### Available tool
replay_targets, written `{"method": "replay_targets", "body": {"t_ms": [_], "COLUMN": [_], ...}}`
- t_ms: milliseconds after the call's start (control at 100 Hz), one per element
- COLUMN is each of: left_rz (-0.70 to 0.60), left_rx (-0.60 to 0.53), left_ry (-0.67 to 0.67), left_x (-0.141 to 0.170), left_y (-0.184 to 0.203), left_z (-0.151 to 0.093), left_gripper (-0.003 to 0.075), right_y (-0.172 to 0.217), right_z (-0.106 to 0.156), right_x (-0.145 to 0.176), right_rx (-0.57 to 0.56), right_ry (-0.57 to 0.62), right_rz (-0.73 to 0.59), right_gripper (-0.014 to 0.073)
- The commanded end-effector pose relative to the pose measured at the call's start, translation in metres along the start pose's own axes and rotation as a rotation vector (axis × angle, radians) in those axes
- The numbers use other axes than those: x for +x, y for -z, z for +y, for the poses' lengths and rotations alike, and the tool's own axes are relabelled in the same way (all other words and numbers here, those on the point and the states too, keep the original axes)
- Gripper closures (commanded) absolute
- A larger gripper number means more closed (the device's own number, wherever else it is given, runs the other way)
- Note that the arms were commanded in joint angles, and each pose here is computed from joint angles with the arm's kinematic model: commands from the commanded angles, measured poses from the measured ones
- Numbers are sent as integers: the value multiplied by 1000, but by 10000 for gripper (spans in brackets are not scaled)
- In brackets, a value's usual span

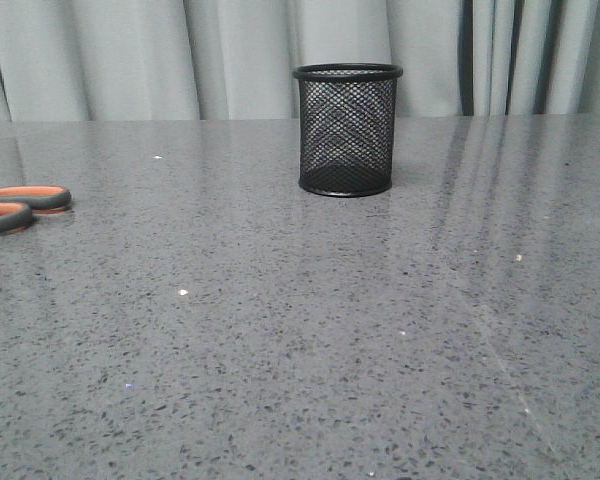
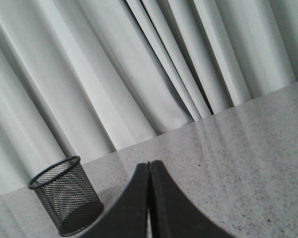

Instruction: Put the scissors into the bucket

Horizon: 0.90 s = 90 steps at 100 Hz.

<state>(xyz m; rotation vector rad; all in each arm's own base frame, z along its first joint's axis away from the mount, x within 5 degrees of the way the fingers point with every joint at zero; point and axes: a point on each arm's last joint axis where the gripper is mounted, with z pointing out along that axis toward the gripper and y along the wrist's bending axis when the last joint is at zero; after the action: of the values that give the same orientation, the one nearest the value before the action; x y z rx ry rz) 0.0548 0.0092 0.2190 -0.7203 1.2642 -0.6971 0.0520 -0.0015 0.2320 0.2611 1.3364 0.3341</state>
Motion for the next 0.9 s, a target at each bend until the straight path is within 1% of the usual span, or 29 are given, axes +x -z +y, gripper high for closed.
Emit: {"method": "replay_targets", "body": {"t_ms": [0, 70, 110, 120, 170, 220, 310, 380, 450, 490, 500, 520, 530, 570, 620, 660, 720, 790, 890], "left_rz": [19, 52, 68, 81, 113, 148, 192, 250, 325, 371, 385, 401, 410, 454, 498, 522, 563, 650, 886], "left_rx": [41, 100, 125, 127, 133, 121, 97, 72, 61, 61, 61, 66, 65, 66, 69, 72, 76, 102, 165], "left_ry": [-41, -224, -361, -402, -526, -618, -752, -854, -974, -1037, -1061, -1093, -1102, -1145, -1187, -1218, -1257, -1349, -1491], "left_x": [0, -6, -12, -12, -17, -22, -31, -35, -37, -38, -37, -38, -39, -38, -39, -41, -41, -37, -24], "left_y": [2, 3, 3, 3, 0, -5, -18, -29, -41, -47, -50, -52, -54, -61, -68, -74, -85, -99, -119], "left_z": [-6, -24, -36, -37, -49, -58, -71, -79, -85, -89, -89, -91, -92, -94, -97, -101, -104, -106, -105], "left_gripper": [740, 740, 740, 740, 739, 739, 736, 698, 587, 489, 454, 419, 386, 302, 255, 260, 295, 327, 330], "right_y": [2, -2, -5, -5, -11, -17, -29, -36, -42, -44, -45, -46, -46, -48, -48, -49, -48, -47, -47], "right_z": [11, 18, 22, 23, 27, 30, 35, 37, 40, 41, 42, 42, 43, 44, 46, 47, 50, 51, 52], "right_x": [-27, -35, -39, -42, -46, -49, -57, -62, -67, -69, -70, -72, -72, -74, -76, -78, -80, -82, -82], "right_rx": [-31, -47, -52, -54, -53, -51, -46, -44, -45, -47, -48, -50, -51, -58, -68, -75, -89, -99, -104], "right_ry": [29, 85, 122, 127, 158, 167, 168, 178, 194, 209, 213, 225, 229, 256, 290, 314, 338, 354, 346], "right_rz": [-86, -23, 25, 28, 89, 145, 202, 231, 244, 249, 252, 254, 258, 265, 284, 294, 316, 334, 344], "right_gripper": [661, 661, 661, 661, 661, 661, 661, 661, 661, 661, 661, 661, 661, 661, 661, 661, 661, 661, 661]}}
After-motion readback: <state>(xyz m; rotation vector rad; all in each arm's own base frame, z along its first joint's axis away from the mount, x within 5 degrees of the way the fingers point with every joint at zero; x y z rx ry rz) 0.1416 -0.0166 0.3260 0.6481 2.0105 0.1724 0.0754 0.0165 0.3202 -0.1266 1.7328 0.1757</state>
